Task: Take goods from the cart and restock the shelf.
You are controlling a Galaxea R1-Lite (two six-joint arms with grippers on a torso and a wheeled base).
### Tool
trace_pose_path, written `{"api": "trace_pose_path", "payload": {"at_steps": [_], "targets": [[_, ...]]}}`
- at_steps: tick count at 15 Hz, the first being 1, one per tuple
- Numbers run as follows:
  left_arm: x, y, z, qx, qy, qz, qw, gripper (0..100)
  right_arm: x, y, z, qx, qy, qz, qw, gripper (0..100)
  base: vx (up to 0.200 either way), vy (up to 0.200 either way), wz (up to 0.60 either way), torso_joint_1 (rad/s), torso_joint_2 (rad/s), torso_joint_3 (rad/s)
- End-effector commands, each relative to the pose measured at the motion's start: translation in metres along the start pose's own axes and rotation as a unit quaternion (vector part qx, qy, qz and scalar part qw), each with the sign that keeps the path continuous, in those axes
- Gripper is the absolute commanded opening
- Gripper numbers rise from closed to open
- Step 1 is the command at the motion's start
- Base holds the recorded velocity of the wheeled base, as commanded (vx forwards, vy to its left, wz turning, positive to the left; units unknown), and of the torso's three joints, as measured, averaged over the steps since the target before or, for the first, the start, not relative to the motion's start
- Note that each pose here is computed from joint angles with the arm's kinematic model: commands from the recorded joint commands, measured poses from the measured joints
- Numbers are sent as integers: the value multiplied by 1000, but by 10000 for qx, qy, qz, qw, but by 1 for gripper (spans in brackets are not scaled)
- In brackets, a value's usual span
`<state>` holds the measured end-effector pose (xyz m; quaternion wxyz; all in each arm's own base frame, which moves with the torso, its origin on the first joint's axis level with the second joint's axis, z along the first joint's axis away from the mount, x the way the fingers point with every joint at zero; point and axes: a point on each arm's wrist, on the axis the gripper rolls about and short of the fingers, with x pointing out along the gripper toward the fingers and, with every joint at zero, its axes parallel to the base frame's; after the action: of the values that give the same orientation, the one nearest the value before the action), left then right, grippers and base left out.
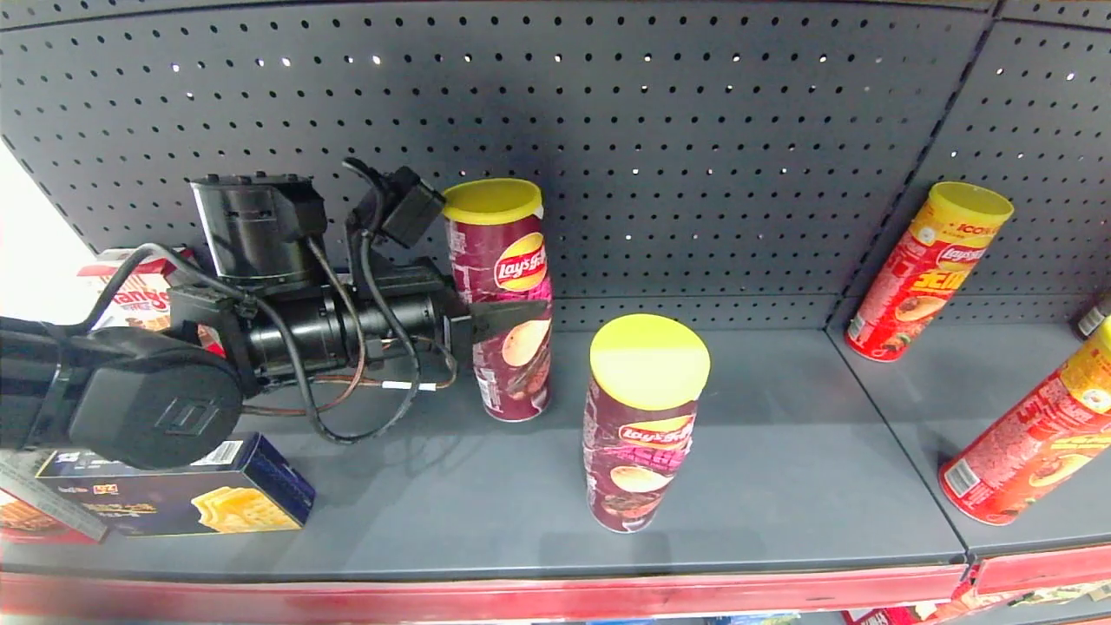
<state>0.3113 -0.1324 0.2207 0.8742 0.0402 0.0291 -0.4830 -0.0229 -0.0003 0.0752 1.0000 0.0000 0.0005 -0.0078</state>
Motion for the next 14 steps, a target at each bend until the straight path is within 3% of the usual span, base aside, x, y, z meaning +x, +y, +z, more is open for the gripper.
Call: {"api": "trace_pose_path", "payload": {"at_steps": [1,4,8,10,14], "targets": [[15,11,-4,-19,54,-53,10000,0,0,0,0,0,10,1,10000,100,0,0,0,0,0,0],[32,21,-7,-9,34,-128,9999,0,0,0,0,0,10,1,10000,100,0,0,0,0,0,0],[56,32,-6,154,-174,-389,9990,0,0,0,0,0,10,1,10000,100,0,0,0,0,0,0],[78,37,-9,308,-348,-461,9979,0,0,0,0,0,10,1,10000,100,0,0,0,0,0,0],[88,39,-20,575,-314,-519,9965,0,0,0,0,0,10,1,10000,100,0,0,0,0,0,0]]}}
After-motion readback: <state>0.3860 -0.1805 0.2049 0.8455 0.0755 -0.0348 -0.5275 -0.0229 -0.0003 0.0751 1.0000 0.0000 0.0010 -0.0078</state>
